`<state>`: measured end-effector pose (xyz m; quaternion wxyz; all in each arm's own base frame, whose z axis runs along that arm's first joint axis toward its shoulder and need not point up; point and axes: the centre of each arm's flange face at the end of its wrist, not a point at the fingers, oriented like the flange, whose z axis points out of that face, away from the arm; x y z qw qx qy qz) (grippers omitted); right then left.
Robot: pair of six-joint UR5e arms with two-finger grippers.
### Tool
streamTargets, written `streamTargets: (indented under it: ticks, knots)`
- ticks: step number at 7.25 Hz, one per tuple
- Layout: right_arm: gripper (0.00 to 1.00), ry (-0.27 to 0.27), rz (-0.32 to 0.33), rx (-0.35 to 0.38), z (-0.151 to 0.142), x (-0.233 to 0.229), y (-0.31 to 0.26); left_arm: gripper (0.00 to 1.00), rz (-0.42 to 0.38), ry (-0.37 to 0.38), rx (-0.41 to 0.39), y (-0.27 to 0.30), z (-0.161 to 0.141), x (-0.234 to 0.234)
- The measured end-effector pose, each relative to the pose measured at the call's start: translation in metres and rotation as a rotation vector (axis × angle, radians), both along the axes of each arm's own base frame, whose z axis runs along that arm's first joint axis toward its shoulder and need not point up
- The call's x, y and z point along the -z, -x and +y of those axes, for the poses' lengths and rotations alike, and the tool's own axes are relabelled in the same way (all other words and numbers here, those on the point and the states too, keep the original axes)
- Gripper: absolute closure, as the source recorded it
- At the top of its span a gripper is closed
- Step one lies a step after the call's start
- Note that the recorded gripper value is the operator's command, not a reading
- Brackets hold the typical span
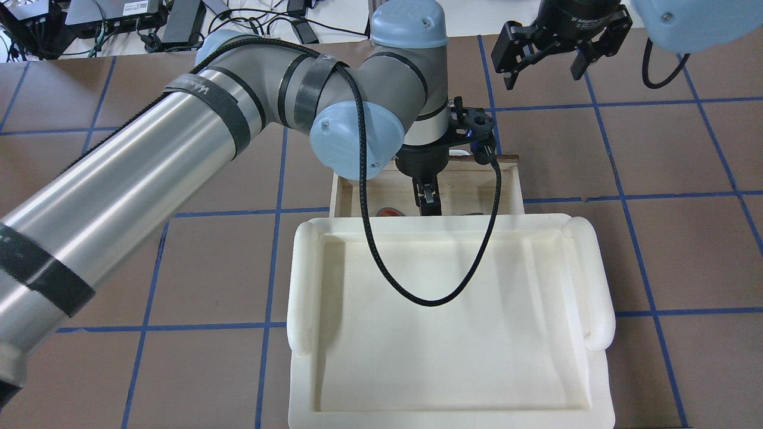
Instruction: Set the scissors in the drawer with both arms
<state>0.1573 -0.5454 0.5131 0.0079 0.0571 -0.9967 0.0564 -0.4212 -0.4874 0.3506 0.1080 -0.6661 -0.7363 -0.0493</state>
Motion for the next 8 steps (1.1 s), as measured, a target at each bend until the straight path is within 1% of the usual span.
streamTargets:
  ticks: [1,2,3,4,5,6,7,8]
  knots:
    - [0.0,-0.001,0.0,0.0,0.0,0.0,0.0,0.0,0.009,0.019,-0.008,-0.005,-0.001,-0.013]
    - [0.0,-0.002,0.002,0.001,0.0,0.001,0.001,0.0,0.021,0.049,-0.035,-0.019,-0.005,-0.034]
    - [0.0,-0.003,0.005,0.002,0.0,0.001,0.002,0.0,0.032,0.09,-0.094,-0.047,-0.013,-0.062]
    - [0.0,-0.001,0.006,0.003,-0.001,0.001,0.002,0.0,0.032,0.137,-0.172,-0.081,-0.02,-0.092]
    - [0.0,0.002,0.004,0.004,-0.001,0.0,0.003,0.0,0.018,0.186,-0.271,-0.118,-0.022,-0.123]
    - [0.0,0.006,0.003,0.005,-0.001,-0.001,0.003,0.0,0.003,0.225,-0.413,-0.155,-0.016,-0.154]
    - [0.0,0.006,0.001,0.005,-0.001,-0.001,0.004,0.0,-0.005,0.247,-0.585,-0.183,-0.007,-0.177]
    - [0.0,0.005,0.0,0.006,-0.001,-0.001,0.004,0.0,-0.035,0.264,-0.766,-0.207,0.004,-0.189]
